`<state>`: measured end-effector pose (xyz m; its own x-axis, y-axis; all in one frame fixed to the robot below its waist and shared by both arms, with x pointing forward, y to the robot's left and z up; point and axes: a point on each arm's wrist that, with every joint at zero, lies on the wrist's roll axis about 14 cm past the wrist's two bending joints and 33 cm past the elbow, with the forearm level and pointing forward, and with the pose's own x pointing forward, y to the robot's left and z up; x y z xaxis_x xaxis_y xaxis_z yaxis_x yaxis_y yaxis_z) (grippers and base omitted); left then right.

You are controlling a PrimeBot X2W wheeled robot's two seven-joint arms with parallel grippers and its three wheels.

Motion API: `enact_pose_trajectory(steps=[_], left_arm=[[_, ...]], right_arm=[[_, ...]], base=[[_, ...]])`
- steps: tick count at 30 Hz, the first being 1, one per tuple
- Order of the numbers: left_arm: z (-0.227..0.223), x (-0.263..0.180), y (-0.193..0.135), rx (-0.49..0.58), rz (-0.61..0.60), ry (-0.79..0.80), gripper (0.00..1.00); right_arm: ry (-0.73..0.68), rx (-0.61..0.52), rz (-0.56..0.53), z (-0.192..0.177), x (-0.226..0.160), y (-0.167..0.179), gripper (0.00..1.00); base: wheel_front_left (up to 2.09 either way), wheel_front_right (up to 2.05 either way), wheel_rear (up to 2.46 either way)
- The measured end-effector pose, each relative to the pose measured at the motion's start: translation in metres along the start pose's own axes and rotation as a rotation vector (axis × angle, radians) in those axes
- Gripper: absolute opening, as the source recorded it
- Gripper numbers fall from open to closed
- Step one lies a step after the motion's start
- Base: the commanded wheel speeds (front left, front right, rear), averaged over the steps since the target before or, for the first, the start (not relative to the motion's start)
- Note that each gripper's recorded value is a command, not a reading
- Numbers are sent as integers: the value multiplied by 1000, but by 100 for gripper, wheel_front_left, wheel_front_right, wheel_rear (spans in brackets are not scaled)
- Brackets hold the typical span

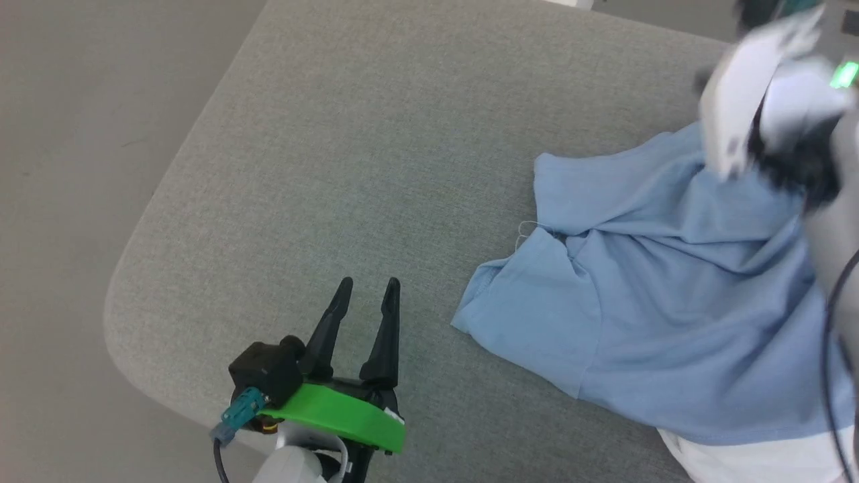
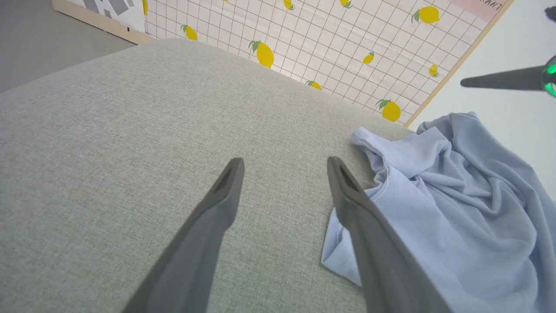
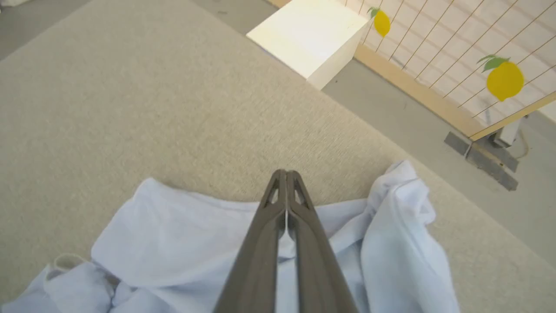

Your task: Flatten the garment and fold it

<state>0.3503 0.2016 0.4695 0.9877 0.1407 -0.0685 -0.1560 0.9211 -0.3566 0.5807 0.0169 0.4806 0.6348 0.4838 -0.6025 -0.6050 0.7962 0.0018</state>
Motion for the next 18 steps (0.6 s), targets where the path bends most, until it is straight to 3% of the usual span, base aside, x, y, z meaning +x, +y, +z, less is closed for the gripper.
enact_pose_trajectory(steps=[4, 8, 9, 10, 11, 18], left_arm=[[-3, 2, -3, -4, -9, 10, 100], [-12, 3, -4, -13, -8, 37, 100], [-13, 2, -4, -16, -4, 41, 100], [-14, 2, -3, -19, 1, 45, 100], [-14, 2, -1, -23, 7, 47, 100], [-14, 1, 11, -18, 52, 48, 100]], right_arm=[[-154, -22, -44, 57, -9, -14, 0], [-132, -6, -57, 52, 10, -19, 0], [-107, 5, -59, 43, 17, -19, 22], [-85, 17, -59, 35, 24, -19, 54], [-70, 28, -58, 29, 29, -18, 100], [-7, 47, -23, -1, 60, 0, 100]], base=[[0, 0, 0], [0, 0, 0], [0, 0, 0], [0, 0, 0], [0, 0, 0], [0, 0, 0]])
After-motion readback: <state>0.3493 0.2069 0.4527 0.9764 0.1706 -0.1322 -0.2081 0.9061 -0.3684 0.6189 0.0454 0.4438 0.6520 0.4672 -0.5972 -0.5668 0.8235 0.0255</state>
